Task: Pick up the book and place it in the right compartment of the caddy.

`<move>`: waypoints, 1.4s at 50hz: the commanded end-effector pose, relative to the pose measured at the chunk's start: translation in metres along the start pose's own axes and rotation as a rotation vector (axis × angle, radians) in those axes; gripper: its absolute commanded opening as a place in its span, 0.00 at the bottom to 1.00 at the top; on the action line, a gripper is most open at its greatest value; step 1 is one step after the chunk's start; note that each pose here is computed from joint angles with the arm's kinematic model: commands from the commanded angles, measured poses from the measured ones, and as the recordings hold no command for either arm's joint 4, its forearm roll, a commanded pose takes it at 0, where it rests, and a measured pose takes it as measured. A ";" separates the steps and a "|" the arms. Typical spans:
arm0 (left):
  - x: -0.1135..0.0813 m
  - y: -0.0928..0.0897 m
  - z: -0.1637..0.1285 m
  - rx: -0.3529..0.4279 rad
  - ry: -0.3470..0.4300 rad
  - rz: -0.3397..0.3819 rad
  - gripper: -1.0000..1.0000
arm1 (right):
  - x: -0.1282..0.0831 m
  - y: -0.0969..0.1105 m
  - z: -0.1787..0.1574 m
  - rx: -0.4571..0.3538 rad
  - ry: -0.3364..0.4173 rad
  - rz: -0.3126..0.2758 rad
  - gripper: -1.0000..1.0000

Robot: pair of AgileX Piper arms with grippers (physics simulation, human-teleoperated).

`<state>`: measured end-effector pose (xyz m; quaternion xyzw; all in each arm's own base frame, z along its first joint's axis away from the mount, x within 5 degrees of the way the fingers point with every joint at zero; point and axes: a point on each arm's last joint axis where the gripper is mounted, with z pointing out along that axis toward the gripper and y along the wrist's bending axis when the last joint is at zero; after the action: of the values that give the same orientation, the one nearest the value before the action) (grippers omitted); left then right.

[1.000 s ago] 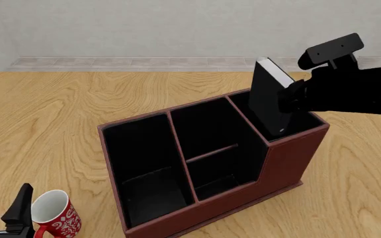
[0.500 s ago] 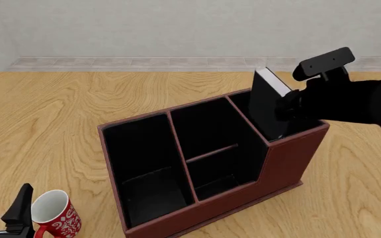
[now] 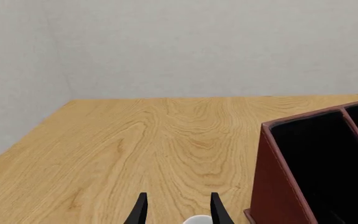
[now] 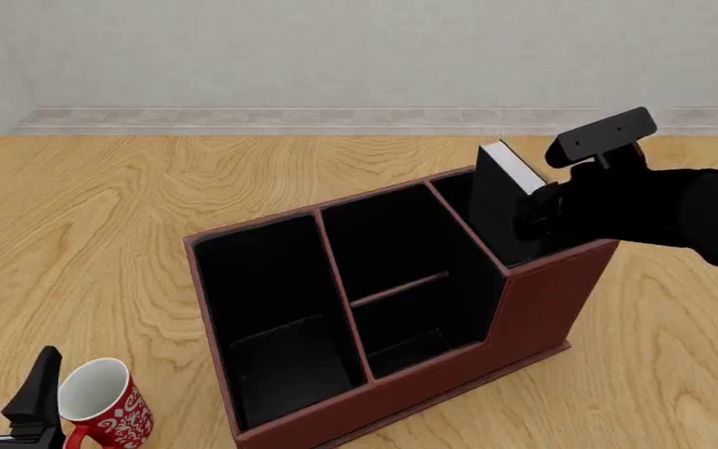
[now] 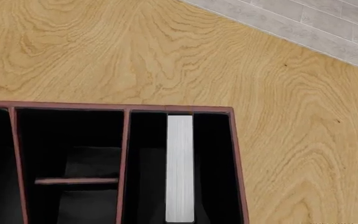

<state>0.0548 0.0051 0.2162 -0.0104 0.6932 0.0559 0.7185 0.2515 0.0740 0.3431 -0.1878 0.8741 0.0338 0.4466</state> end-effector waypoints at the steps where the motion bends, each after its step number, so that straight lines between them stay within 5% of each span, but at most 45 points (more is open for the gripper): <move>1: 0.000 0.000 0.000 -0.002 0.001 0.001 1.00 | 0.002 -0.001 0.002 0.005 -0.010 0.022 0.00; 70: 0.002 0.000 0.000 0.000 0.004 -0.003 1.00 | 0.012 -0.004 0.013 0.016 0.013 0.012 0.00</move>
<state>0.0549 0.0051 0.2153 -0.0110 0.6942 0.0556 0.7176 0.2570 0.0708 0.3181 -0.1855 0.8831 0.0270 0.4300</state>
